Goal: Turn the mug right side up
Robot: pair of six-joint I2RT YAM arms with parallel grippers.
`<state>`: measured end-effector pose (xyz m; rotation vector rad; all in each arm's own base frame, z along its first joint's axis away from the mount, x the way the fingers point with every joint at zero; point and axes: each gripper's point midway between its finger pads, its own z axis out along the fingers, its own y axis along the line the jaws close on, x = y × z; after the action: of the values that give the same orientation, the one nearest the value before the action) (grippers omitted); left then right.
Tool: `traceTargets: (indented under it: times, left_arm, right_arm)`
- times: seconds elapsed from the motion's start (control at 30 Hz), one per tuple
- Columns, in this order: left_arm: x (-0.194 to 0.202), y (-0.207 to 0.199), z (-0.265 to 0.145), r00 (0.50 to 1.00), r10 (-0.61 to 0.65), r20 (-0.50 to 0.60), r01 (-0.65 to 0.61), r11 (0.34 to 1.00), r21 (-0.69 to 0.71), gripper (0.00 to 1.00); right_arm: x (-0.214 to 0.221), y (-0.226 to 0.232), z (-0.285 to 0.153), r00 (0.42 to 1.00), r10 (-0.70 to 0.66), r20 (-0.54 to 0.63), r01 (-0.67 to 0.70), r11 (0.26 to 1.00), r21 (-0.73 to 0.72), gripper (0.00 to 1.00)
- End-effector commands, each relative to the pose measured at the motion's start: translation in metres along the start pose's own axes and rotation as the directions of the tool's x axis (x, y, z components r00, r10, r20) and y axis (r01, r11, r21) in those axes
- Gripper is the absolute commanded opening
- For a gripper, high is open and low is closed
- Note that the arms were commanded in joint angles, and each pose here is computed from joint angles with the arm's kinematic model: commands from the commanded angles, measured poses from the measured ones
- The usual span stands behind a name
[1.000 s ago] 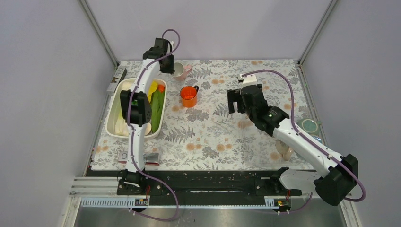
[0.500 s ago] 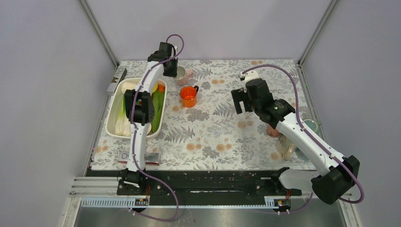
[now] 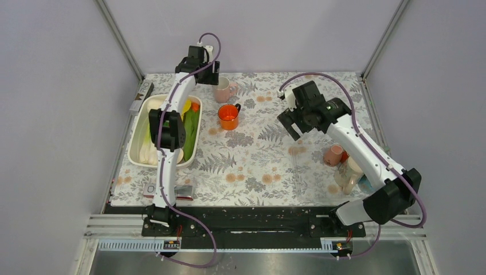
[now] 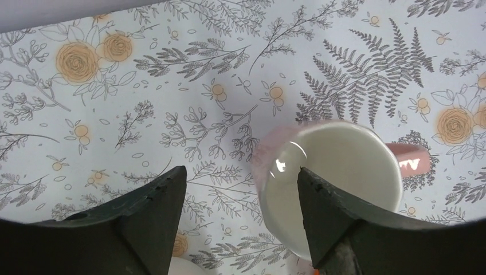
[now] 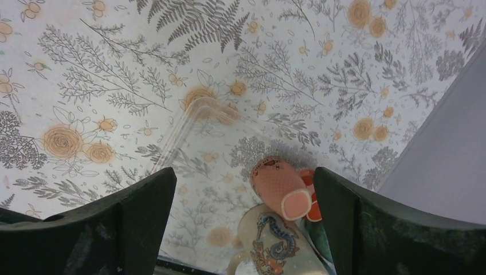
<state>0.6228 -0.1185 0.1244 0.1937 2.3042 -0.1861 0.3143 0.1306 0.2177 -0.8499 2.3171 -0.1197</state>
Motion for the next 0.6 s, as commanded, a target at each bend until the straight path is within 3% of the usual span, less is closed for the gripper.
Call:
traceTargets:
  times: [0.0, 0.07, 0.13, 0.23, 0.3, 0.37, 0.47, 0.57]
  left_arm:
    - [-0.057, -0.014, -0.048, 0.987, 0.033, 0.157, -0.043, 0.997, 0.066, 0.75]
    - [-0.062, -0.016, -0.054, 0.985, 0.034, 0.169, -0.046, 0.996, 0.071, 0.77]
    - [-0.068, -0.021, -0.063, 0.983, 0.035, 0.18, -0.052, 0.994, 0.095, 0.82]
    - [-0.075, -0.035, -0.082, 0.981, 0.035, 0.193, -0.067, 0.985, 0.161, 0.89]
    - [-0.078, -0.037, -0.093, 0.98, 0.036, 0.197, -0.07, 0.983, 0.17, 0.91]
    - [-0.079, -0.038, -0.104, 0.978, 0.061, 0.198, -0.095, 0.981, 0.167, 0.92]
    - [-0.075, -0.041, -0.12, 0.98, 0.072, 0.183, -0.105, 0.978, 0.181, 0.92]
    - [-0.067, -0.043, -0.132, 0.983, 0.08, 0.167, -0.112, 0.975, 0.193, 0.92]
  right_arm:
    - [0.007, -0.026, -0.011, 0.995, 0.071, -0.075, -0.069, 0.997, 0.039, 0.99]
    - [0.004, -0.042, -0.01, 0.974, 0.215, -0.067, -0.208, 0.973, 0.101, 1.0]
    - [0.014, -0.064, -0.003, 0.915, 0.393, -0.091, -0.37, 0.907, 0.203, 0.99]
    - [0.042, -0.097, 0.008, 0.704, 0.699, -0.126, -0.631, 0.697, 0.342, 0.9]
    - [0.054, -0.115, 0.016, 0.555, 0.825, -0.105, -0.741, 0.548, 0.389, 0.85]
    - [0.059, -0.13, 0.029, 0.464, 0.883, -0.069, -0.801, 0.451, 0.394, 0.84]
    - [0.082, -0.152, 0.044, 0.374, 0.925, -0.064, -0.813, 0.36, 0.457, 0.82]
    - [0.108, -0.154, 0.058, 0.304, 0.942, -0.143, -0.791, 0.333, 0.513, 0.81]
